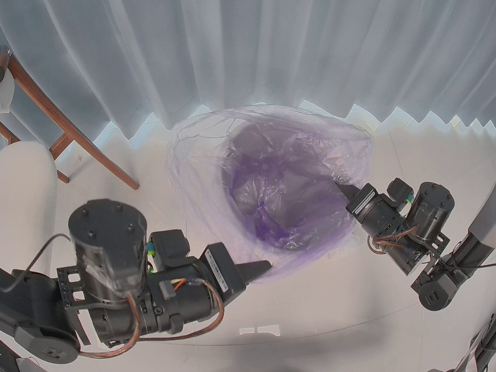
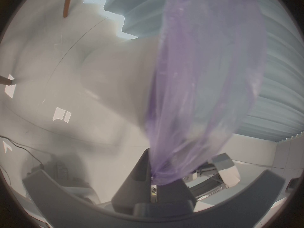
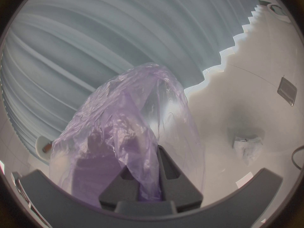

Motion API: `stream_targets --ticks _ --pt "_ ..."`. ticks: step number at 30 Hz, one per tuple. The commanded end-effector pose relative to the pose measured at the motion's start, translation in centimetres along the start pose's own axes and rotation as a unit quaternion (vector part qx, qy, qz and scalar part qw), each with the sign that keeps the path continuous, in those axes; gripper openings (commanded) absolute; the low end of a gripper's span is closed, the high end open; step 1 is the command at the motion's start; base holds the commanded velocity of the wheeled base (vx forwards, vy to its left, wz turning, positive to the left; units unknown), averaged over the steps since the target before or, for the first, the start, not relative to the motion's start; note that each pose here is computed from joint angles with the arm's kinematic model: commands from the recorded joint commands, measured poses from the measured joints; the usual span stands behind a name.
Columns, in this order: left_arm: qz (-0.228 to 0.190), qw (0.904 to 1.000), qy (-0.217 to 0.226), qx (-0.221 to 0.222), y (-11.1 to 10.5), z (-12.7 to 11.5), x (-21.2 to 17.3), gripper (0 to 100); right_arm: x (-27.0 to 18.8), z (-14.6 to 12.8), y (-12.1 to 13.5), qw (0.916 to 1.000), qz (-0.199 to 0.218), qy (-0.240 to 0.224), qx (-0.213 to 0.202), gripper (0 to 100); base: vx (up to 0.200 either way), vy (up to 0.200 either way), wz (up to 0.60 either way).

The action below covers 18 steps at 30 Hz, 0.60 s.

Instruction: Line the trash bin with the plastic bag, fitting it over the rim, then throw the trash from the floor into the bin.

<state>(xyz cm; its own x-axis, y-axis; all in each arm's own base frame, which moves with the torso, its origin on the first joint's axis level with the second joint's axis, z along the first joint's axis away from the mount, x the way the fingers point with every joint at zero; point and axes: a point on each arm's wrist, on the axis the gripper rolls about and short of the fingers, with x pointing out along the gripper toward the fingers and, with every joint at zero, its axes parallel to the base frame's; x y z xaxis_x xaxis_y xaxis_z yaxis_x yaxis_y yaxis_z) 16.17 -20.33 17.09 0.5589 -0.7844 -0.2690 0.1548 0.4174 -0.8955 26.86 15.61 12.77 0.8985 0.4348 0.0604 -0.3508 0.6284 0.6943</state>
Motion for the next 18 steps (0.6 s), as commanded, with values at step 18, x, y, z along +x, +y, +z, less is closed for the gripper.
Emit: stream_targets --ticks 18 --pt "-0.015 0.9976 -0.044 0.052 1.6 1.3 -0.6 0 -2.9 3.9 2.9 0.993 0.031 0.061 0.096 0 0.0 0.0 0.0"
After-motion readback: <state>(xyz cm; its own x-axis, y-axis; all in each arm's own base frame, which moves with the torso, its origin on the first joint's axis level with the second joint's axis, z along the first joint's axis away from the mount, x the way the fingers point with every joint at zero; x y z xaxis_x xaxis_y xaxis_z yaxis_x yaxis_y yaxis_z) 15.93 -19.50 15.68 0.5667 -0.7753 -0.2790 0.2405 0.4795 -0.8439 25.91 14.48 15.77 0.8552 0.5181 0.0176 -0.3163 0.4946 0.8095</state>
